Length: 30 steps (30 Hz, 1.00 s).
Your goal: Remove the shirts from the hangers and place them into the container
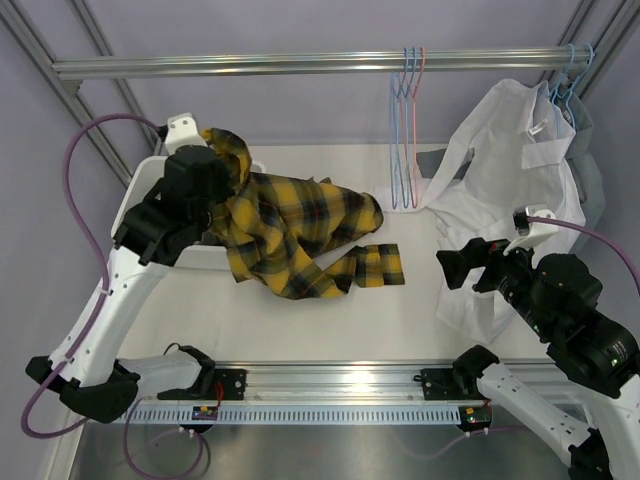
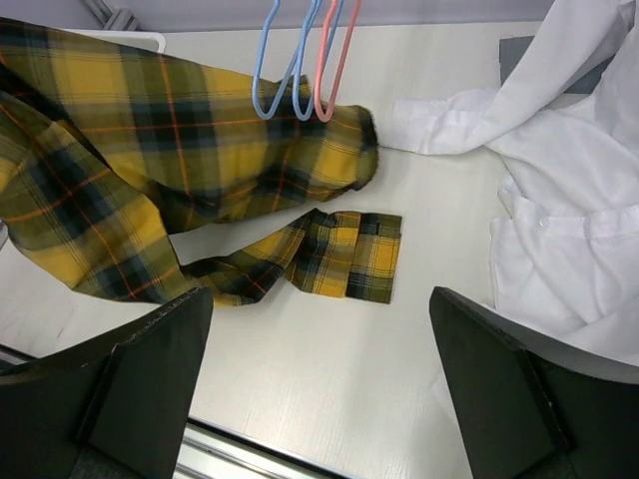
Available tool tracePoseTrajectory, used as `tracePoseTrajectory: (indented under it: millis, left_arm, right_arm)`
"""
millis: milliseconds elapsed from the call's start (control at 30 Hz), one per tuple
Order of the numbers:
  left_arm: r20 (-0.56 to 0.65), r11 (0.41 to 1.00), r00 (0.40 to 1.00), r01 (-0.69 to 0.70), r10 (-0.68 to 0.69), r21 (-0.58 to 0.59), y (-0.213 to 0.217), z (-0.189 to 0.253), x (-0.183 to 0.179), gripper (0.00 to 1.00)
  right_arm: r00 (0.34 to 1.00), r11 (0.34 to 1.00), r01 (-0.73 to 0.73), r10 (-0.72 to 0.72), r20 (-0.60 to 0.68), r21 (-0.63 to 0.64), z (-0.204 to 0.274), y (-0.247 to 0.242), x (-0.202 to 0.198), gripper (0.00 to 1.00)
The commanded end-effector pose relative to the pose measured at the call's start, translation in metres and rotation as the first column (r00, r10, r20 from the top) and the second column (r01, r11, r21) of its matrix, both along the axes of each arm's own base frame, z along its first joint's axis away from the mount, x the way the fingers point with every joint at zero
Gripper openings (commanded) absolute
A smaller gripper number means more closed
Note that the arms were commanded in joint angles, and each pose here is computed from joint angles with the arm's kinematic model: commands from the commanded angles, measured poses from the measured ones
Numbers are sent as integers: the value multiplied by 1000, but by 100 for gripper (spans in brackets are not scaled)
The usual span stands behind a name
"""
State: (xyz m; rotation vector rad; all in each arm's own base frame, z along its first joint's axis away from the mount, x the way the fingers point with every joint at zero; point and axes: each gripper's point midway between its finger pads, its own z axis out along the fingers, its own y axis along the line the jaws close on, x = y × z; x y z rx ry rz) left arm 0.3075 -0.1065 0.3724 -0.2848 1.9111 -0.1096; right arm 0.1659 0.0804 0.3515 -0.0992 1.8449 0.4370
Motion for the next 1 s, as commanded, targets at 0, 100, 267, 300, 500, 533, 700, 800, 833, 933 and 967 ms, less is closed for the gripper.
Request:
tracePoseTrajectory:
  millis: [0,100,267,300,500,533,700,800,833,933,967]
  left_arm:
    - [33,986,989,-147,145,77,63,16,14,0]
    - [-14,972,973,-228,229,66,102,-8,37,0]
    - [-172,965,951,-261,258,3,134,-82,82,0]
    - [-224,960,935,-278,273,11,143,-106,93,0]
    - [-455,949,839,-310,297,48,165,-205,116,0]
    - [-491,946,817,-319,303,54,167,-220,117,0]
    - [-663,939,689,-338,292,62,173,-292,103,3]
    - [-674,936,674,-345,303,75,175,-301,97,13]
    - [-674,936,673,-344,304,78,175,-301,96,16]
    - [-652,932,686,-350,322,92,179,-283,93,28]
    - [-641,933,696,-349,324,93,179,-274,92,36]
  right_arm:
    - [997,999,-38,37,72,19,23,7,2,99]
    - [996,999,-42,41,74,16,23,7,2,99]
    - [997,999,-39,38,63,8,19,6,2,99]
    - [998,999,-37,37,59,5,17,6,3,100]
    - [999,999,-31,31,27,-7,8,6,3,100]
    - [999,1000,-28,28,25,-7,7,5,3,100]
    - [1000,1000,-17,17,8,-24,3,3,4,99]
    - [1000,999,-14,14,0,-31,0,3,5,99]
    - [1000,999,-14,14,-3,-33,0,4,5,100]
    - [1000,999,-21,21,1,-32,1,4,5,99]
    - [1000,999,-24,24,3,-31,2,5,5,99]
